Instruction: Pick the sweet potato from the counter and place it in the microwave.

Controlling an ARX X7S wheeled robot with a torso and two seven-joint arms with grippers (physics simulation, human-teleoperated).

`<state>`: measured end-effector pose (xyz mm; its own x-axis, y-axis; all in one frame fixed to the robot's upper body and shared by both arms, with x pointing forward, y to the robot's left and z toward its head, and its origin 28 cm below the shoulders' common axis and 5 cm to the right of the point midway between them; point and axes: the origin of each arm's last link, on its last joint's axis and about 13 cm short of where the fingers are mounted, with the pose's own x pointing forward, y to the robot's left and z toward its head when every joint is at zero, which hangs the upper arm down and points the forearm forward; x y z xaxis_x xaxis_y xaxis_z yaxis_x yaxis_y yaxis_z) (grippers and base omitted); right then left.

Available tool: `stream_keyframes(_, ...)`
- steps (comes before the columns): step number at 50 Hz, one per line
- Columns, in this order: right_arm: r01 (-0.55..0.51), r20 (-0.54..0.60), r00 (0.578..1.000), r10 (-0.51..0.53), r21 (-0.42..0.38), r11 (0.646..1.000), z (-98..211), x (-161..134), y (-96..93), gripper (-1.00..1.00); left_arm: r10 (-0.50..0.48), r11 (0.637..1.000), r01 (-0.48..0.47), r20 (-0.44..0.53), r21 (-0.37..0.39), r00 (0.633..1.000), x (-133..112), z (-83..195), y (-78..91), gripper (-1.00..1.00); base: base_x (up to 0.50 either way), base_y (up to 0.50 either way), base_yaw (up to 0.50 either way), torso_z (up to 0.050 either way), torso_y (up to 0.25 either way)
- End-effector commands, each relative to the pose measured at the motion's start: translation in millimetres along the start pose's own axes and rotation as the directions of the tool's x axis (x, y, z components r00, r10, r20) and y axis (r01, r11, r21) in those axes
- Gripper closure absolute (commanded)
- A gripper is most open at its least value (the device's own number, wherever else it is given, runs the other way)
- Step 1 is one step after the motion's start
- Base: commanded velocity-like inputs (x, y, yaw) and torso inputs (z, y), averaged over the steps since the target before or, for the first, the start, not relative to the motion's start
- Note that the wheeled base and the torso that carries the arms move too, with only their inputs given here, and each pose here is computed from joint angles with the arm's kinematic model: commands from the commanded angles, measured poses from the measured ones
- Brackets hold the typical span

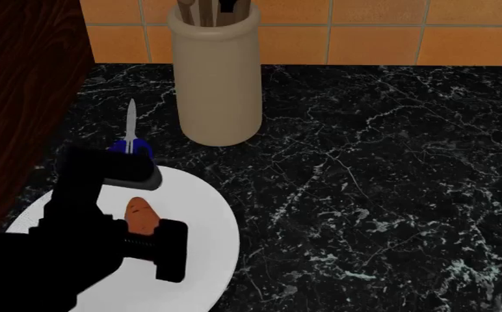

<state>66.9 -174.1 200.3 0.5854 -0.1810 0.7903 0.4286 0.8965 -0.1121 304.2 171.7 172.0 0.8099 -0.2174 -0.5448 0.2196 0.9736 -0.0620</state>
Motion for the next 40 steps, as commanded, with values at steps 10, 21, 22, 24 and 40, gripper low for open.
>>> stream_keyframes(10,-0.003,-0.005,1.000,0.003,-0.003,1.000,0,0,0.0,-1.00,0.005,1.000,-0.005,-0.008,0.018,1.000,3,-4,-0.9,-1.00,0.00,0.00,0.00,0.000,0.000)
stream_keyframes(21,-0.008,-0.012,1.000,0.008,-0.002,1.000,-1,0,0.6,-1.00,0.011,1.000,-0.011,0.012,0.027,1.000,2,-3,-2.1,1.00,0.00,0.00,0.00,0.000,0.000)
stream_keyframes(22,-0.009,-0.010,1.000,0.009,-0.001,1.000,-1,1,0.6,-1.00,0.010,1.000,-0.011,0.012,0.026,1.000,1,-3,-2.0,1.00,0.00,0.00,0.00,0.000,0.000)
stream_keyframes(24,-0.010,-0.010,1.000,0.010,-0.001,1.000,-1,1,0.6,-1.00,0.010,1.000,-0.011,0.013,0.025,1.000,1,-3,-1.9,1.00,0.00,0.00,0.00,0.000,0.000)
stream_keyframes(40,-0.010,0.002,1.000,0.010,-0.007,1.000,1,-1,-1.5,-1.00,-0.059,0.998,0.064,0.206,-0.014,0.977,-24,11,-2.0,1.00,0.00,0.00,0.00,0.000,0.001)
